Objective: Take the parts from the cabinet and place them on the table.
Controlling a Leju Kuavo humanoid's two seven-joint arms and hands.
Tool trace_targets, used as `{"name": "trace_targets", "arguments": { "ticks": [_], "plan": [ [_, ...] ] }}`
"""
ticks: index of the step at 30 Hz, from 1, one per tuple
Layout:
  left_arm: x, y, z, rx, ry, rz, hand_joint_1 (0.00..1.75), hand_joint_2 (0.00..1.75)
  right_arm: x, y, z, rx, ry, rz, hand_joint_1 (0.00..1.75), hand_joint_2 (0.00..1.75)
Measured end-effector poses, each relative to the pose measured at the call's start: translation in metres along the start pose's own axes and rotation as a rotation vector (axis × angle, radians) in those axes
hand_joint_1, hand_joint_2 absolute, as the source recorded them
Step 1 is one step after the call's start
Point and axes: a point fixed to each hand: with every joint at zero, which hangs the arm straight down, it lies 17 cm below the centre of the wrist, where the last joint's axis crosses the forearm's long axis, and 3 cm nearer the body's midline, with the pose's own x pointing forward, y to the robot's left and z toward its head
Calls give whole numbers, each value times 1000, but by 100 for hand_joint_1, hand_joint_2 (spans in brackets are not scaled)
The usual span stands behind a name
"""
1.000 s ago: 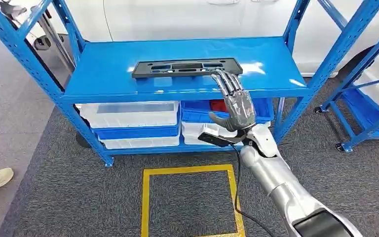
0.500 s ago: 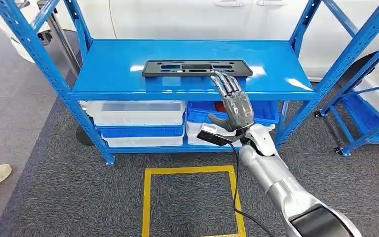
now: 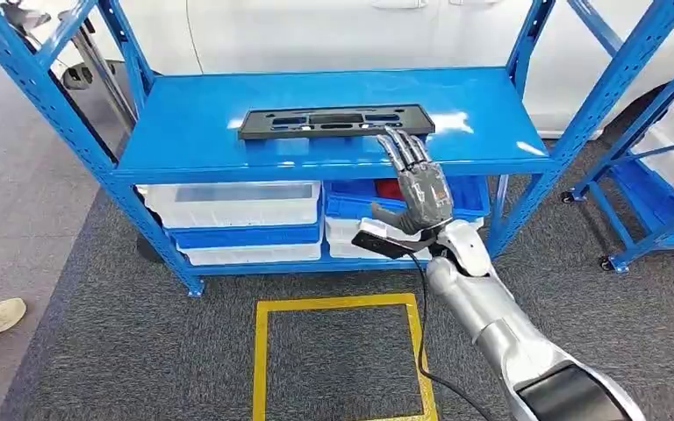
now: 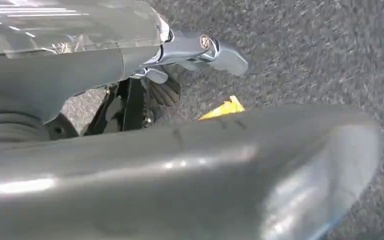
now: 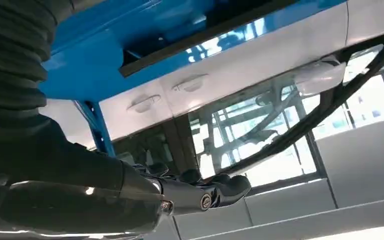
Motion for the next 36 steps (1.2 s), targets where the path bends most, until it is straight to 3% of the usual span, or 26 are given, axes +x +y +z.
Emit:
{"name": "trace_targets", "arguments": {
  "ticks": [5,18,23,36],
  "plan": [
    [-1,0,0,2,9,4,0,0,-17,-9,0,-28,82,-167,0,0],
    [-3,-3,0,-2,14,12,0,0,-22,-13,5,-45,103,-183,0,0],
    [-1,-2,1,-9,5,13,0,0,-8,-2,39,-24,105,-209,0,0],
    [0,-4,1,-17,0,14,0,0,-6,-11,49,-51,111,-209,0,0]
  ]
}}
